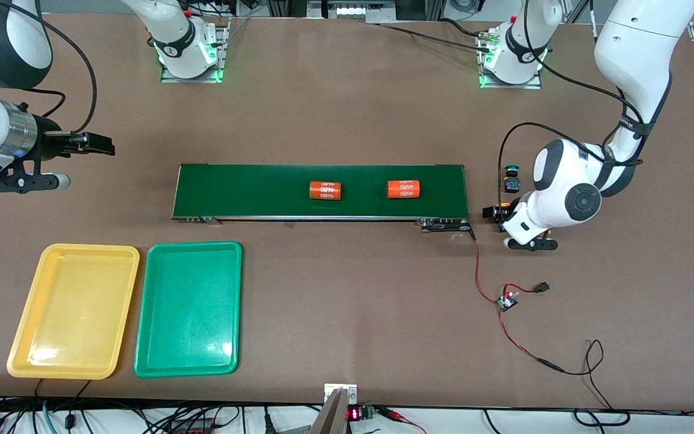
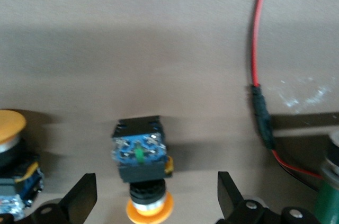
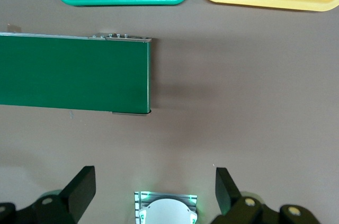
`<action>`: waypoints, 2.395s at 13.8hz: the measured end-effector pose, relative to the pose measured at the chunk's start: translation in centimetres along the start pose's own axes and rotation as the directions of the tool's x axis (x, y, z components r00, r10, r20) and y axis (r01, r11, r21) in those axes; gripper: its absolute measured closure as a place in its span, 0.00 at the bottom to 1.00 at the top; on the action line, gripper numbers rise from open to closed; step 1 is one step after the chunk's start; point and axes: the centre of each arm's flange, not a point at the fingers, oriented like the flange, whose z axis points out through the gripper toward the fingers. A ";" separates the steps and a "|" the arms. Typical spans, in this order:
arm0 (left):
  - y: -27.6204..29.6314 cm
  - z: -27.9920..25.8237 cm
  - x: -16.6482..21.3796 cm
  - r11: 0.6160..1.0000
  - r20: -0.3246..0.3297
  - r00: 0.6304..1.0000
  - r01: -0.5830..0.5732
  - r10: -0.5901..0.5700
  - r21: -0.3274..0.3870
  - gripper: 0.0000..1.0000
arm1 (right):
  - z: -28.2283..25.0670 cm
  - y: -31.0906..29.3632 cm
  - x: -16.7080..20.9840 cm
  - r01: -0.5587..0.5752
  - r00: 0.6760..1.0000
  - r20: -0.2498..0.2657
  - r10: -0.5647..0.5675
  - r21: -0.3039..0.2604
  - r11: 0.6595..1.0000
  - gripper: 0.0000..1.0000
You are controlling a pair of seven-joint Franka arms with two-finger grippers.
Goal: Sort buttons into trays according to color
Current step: 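Grasp a black push button with the left gripper, then lower the black button onto the belt and open the left gripper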
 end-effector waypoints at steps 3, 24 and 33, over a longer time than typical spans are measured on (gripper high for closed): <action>-0.4 0.5 0.2 1.000 -0.012 1.000 0.008 -0.008 -0.002 0.15 | 0.0 0.0 0.0 0.000 1.000 0.000 0.000 0.000 1.000 0.00; 19.0 -5.5 -4.9 0.998 0.042 0.998 -0.057 0.057 0.018 0.56 | 0.0 0.0 0.0 0.000 1.000 0.001 0.000 0.000 1.000 0.00; 20.0 -7.4 -5.0 1.000 0.026 0.999 -0.022 0.021 0.014 0.07 | 0.5 -0.3 -0.1 0.004 1.000 -0.004 -0.004 0.000 1.000 0.00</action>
